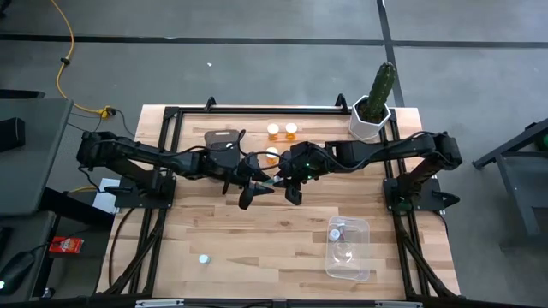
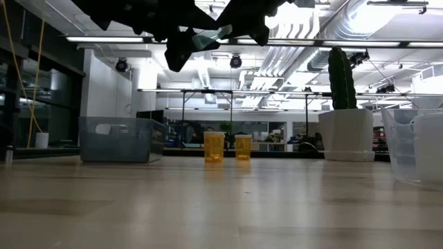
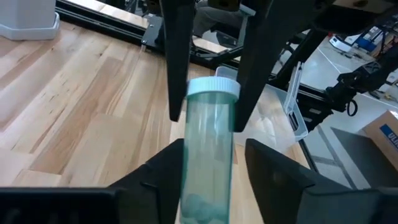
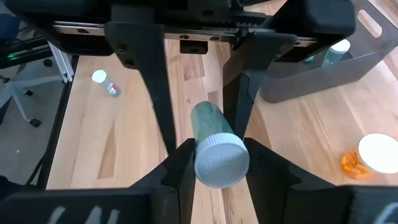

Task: Pick and place medicine bottles into bin by pill shape (circle, oval)
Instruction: Remove the small blue medicine bottle into the black bin and place it into the transparent bin

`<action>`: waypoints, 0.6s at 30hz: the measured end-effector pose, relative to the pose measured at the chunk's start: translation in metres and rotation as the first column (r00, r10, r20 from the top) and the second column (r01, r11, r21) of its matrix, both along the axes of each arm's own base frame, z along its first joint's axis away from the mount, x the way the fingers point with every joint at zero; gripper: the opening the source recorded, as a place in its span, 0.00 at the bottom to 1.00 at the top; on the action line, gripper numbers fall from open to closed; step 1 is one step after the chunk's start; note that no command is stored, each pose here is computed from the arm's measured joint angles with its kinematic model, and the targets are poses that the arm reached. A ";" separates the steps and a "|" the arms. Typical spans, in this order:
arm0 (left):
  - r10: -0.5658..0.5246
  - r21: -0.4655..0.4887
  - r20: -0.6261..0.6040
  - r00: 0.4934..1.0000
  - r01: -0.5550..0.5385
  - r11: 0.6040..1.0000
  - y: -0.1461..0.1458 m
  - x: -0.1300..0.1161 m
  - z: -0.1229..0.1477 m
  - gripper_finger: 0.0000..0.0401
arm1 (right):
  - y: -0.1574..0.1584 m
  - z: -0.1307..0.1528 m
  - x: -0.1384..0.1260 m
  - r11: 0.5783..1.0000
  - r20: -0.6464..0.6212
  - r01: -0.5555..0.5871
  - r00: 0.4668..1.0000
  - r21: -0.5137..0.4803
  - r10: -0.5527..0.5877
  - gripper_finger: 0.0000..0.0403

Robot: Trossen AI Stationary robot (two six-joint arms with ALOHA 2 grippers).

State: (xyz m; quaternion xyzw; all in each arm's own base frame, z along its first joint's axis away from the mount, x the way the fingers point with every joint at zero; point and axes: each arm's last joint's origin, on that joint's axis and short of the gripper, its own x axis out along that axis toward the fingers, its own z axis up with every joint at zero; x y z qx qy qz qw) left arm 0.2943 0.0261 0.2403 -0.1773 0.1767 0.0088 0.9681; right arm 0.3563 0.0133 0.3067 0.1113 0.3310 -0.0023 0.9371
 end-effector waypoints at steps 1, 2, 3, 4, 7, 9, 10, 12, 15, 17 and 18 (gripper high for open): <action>-0.001 0.005 0.000 1.000 0.001 1.000 0.000 0.000 0.000 0.37 | 0.000 0.000 0.000 1.000 0.000 -0.003 1.000 -0.003 0.003 0.26; -0.002 0.007 0.000 1.000 0.002 1.000 0.000 0.000 0.000 0.35 | 0.000 0.000 0.000 1.000 0.001 -0.004 1.000 -0.005 0.004 0.26; -0.002 0.007 0.000 1.000 0.002 1.000 0.000 0.000 0.000 0.34 | 0.000 0.000 0.000 1.000 0.001 -0.004 1.000 -0.005 0.005 0.26; -0.002 0.007 0.000 1.000 0.002 1.000 0.000 0.000 0.000 0.33 | 0.000 0.000 0.000 1.000 0.001 -0.005 1.000 -0.005 0.005 0.26; -0.001 0.007 0.000 1.000 0.001 1.000 0.000 0.000 0.000 0.30 | 0.000 0.000 0.000 1.000 0.001 -0.005 1.000 -0.005 0.005 0.26; -0.001 0.008 0.000 1.000 0.001 1.000 0.000 0.000 0.000 0.29 | 0.000 0.000 0.000 1.000 0.001 -0.005 1.000 -0.005 0.005 0.26; -0.001 0.007 -0.001 1.000 0.001 1.000 0.000 0.000 0.000 0.28 | 0.000 0.000 0.000 1.000 0.001 -0.005 1.000 -0.005 0.005 0.26; -0.001 0.008 -0.001 1.000 0.001 1.000 0.000 0.000 0.000 0.27 | 0.000 0.000 0.000 1.000 0.001 -0.006 1.000 -0.005 0.006 0.26; -0.001 0.008 -0.001 1.000 0.001 1.000 0.000 0.000 0.000 0.25 | 0.000 0.000 0.000 1.000 0.001 -0.005 1.000 -0.006 0.005 0.26; -0.002 0.008 0.000 1.000 0.002 1.000 0.000 0.000 0.000 0.24 | 0.000 0.000 0.000 1.000 0.001 -0.007 1.000 -0.008 0.007 0.26; -0.002 0.008 0.000 1.000 0.002 1.000 0.000 0.000 0.000 0.24 | 0.000 0.000 0.000 1.000 0.001 -0.007 1.000 -0.008 0.007 0.26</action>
